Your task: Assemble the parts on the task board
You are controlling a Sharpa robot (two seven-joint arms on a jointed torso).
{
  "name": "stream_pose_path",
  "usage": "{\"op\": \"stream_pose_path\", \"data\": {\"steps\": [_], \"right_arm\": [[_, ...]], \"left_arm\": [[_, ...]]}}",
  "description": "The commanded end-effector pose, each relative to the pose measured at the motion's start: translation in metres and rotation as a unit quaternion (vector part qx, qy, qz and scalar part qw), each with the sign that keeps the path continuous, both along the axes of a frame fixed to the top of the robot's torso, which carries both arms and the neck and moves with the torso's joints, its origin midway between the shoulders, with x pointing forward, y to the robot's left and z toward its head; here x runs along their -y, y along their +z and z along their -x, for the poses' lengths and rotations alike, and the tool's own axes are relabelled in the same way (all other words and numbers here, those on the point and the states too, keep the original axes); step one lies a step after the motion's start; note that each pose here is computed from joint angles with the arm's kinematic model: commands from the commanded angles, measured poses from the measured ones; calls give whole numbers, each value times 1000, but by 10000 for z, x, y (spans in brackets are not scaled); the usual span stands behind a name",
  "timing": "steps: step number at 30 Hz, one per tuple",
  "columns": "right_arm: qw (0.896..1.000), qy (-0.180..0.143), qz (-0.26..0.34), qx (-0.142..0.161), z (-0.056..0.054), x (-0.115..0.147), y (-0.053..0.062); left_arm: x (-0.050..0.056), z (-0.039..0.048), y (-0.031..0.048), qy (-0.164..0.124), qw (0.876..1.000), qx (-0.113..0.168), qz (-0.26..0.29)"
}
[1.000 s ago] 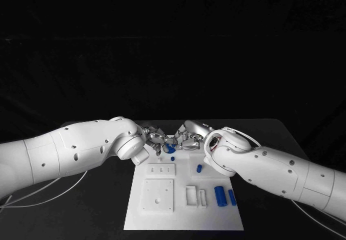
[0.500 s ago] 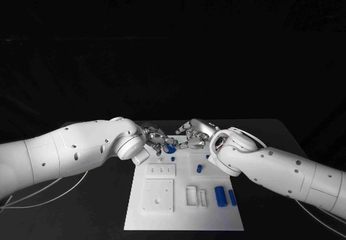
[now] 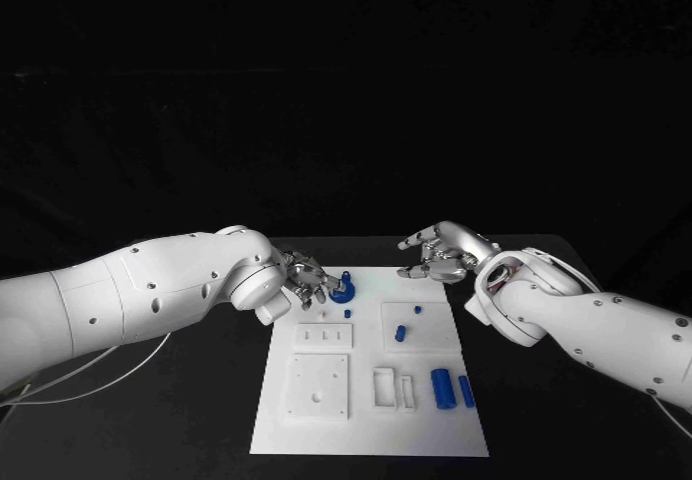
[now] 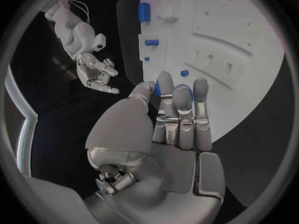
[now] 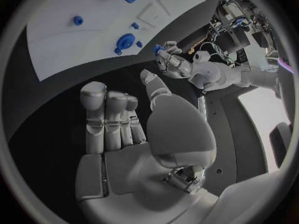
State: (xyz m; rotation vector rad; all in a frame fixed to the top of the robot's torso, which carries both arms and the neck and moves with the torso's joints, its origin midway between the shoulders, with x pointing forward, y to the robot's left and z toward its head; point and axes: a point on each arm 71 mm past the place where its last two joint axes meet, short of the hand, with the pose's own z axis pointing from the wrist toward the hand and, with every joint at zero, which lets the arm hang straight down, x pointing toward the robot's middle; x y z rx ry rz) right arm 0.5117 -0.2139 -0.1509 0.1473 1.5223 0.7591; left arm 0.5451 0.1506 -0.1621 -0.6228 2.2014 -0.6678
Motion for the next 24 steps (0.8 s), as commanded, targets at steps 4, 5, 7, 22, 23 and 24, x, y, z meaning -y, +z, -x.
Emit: {"op": "stream_pose_path", "data": {"steps": [4,5,7,22,23,24], "right_arm": [[997,-19,-72,-1,-37,234,80],[997,-22,-75,-3,-45,255,86],[996,-32,-87,-5,-72,313,105],[992,-41,-116,-3,-131,341,185],[992,-40,-117,-4,-130,336,187],[992,-40,-117,-4,-129,333,188]], "left_arm": [[25,14,-30,-44,993,1,-105],[35,15,-31,-48,993,2,-112],[69,18,-32,-58,990,6,-130],[230,19,-107,-77,978,47,-187],[234,25,-123,-77,978,49,-188],[237,30,-136,-77,978,50,-188]]}}
